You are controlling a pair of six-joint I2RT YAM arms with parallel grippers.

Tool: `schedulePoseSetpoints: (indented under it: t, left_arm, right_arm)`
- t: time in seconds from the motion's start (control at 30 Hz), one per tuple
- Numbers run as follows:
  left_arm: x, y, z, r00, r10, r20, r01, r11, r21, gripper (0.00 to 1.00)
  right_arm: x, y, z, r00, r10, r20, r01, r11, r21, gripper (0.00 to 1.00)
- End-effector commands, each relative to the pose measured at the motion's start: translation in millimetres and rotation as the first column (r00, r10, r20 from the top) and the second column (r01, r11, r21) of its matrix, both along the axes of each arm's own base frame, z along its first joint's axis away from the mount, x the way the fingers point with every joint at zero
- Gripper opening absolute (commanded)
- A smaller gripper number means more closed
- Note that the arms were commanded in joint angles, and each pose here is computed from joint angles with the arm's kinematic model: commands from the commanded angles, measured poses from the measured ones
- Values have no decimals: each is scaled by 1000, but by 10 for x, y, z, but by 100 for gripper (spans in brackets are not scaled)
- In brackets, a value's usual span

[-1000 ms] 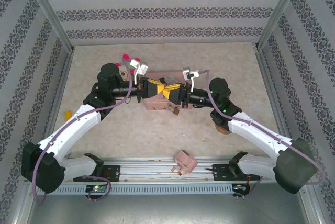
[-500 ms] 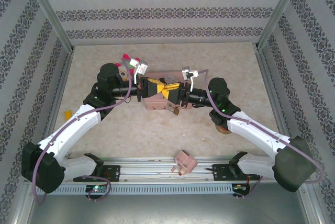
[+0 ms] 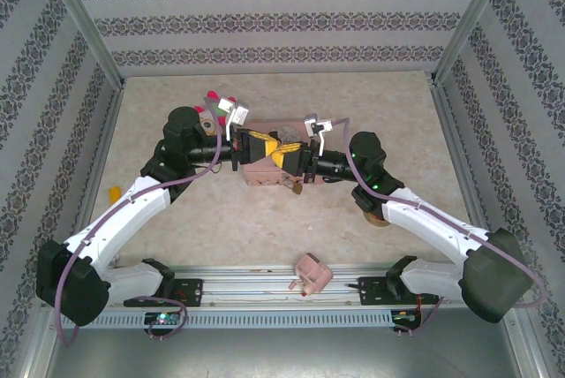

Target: Unlock the padlock with the key

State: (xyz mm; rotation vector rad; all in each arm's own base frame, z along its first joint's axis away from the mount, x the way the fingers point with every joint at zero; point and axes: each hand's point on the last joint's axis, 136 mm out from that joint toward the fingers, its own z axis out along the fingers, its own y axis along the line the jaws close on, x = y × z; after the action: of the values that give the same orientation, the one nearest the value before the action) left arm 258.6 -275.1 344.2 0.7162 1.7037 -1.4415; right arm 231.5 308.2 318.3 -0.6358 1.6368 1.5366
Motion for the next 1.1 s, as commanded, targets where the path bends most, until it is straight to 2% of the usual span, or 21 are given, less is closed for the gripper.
schedulePoseSetpoints:
  t: [0.0, 0.17, 0.47, 0.67, 0.7, 0.77, 0.9, 1.07]
  left_arm:
    - [-48, -15, 84, 999, -14, 49, 15, 1000, -23, 0]
    - [-50, -2, 103, 998, -4, 56, 5, 1000, -25, 0]
    - [-50, -5, 94, 999, -8, 53, 9, 999, -31, 0]
    - [-35, -13, 74, 999, -5, 44, 6, 999, -34, 0]
    - [-26, -7, 73, 999, 1, 42, 0, 999, -35, 3]
    - [-14, -3, 86, 999, 10, 40, -9, 999, -42, 18]
    - [44, 41, 127, 997, 68, 29, -66, 996, -59, 61]
    - [158, 163, 162, 981, 194, 14, -193, 979, -60, 89]
  right_arm:
    - [-23, -44, 96, 999, -24, 45, 23, 999, 27, 13]
    - [15, -108, 65, 997, -63, 45, 62, 998, 27, 8]
    - [-4, -171, 111, 994, -83, 66, 81, 996, 41, 8]
    - [-9, -174, 176, 994, -80, 75, 76, 995, 64, 1]
    - [-4, -178, 178, 994, -84, 75, 80, 995, 65, 0]
    - [10, -179, 143, 993, -92, 69, 88, 995, 56, 0]
    - [79, -207, 20, 990, -132, 44, 131, 991, 24, 0]
    - [169, -295, -169, 978, -207, 0, 207, 978, -37, 0]
